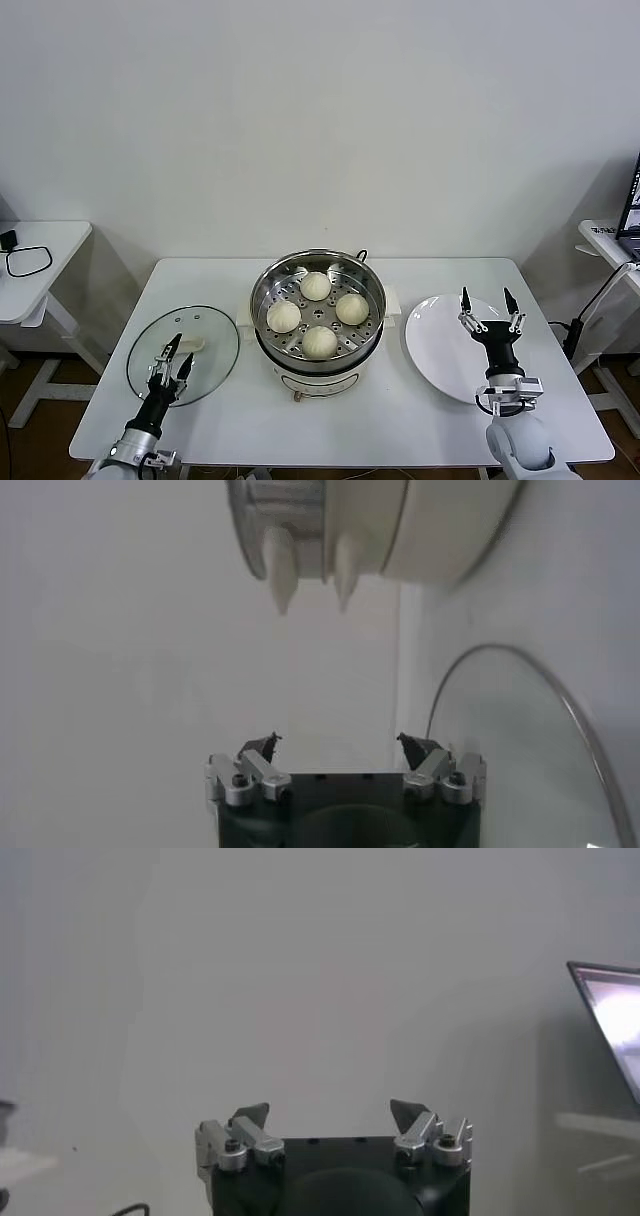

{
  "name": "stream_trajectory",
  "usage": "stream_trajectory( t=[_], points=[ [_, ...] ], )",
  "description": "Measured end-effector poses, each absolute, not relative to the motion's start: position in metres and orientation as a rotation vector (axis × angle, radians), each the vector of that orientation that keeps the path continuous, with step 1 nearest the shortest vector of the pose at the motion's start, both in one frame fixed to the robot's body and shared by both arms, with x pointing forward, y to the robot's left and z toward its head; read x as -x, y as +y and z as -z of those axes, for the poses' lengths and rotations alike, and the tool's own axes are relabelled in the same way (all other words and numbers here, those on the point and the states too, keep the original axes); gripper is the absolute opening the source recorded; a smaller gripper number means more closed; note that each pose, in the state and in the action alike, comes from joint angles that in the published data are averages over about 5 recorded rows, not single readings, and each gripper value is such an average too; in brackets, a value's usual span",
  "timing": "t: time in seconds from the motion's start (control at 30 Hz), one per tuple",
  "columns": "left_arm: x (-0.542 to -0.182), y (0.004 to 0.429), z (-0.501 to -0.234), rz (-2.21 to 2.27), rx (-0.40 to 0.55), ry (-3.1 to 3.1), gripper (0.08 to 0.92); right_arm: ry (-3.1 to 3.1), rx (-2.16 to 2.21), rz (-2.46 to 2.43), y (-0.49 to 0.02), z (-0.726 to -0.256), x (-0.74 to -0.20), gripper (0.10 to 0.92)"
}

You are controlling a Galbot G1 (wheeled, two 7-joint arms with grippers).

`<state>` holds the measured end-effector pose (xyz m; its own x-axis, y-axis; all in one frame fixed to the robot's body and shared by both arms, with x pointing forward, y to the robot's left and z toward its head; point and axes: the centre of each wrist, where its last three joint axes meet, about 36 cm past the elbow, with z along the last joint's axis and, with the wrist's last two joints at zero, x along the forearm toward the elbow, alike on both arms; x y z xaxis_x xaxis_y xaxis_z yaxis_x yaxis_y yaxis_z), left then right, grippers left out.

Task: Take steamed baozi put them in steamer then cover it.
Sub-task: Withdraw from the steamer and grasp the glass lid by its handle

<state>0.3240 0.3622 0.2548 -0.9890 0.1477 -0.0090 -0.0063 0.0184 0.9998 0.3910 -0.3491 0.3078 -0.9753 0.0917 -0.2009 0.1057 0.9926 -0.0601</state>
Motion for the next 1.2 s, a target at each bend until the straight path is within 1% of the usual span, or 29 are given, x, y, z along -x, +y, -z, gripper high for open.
stream_trajectory(
  t=[0.3, 0.6, 1.13, 1.2],
  points=[
    [-0.349, 0.368, -0.247, -2.215, -0.091, 2.15, 0.823, 2.954, -0.159, 0.109, -0.348, -0.299, -0.384, 0.823],
    [-0.365, 0.369, -0.243, -2.277, -0.062, 2.147, 0.823, 2.959, -0.167, 0.115, -0.349, -0.296, -0.381, 0.823],
    [-0.386, 0.356, -0.244, -2.29, -0.02, 2.19, 0.822, 2.956, -0.17, 0.132, -0.353, -0.298, -0.378, 0.823],
    [-0.388, 0.356, -0.244, -2.297, -0.02, 2.195, 0.798, 2.955, -0.17, 0.132, -0.352, -0.298, -0.378, 0.823]
  ],
)
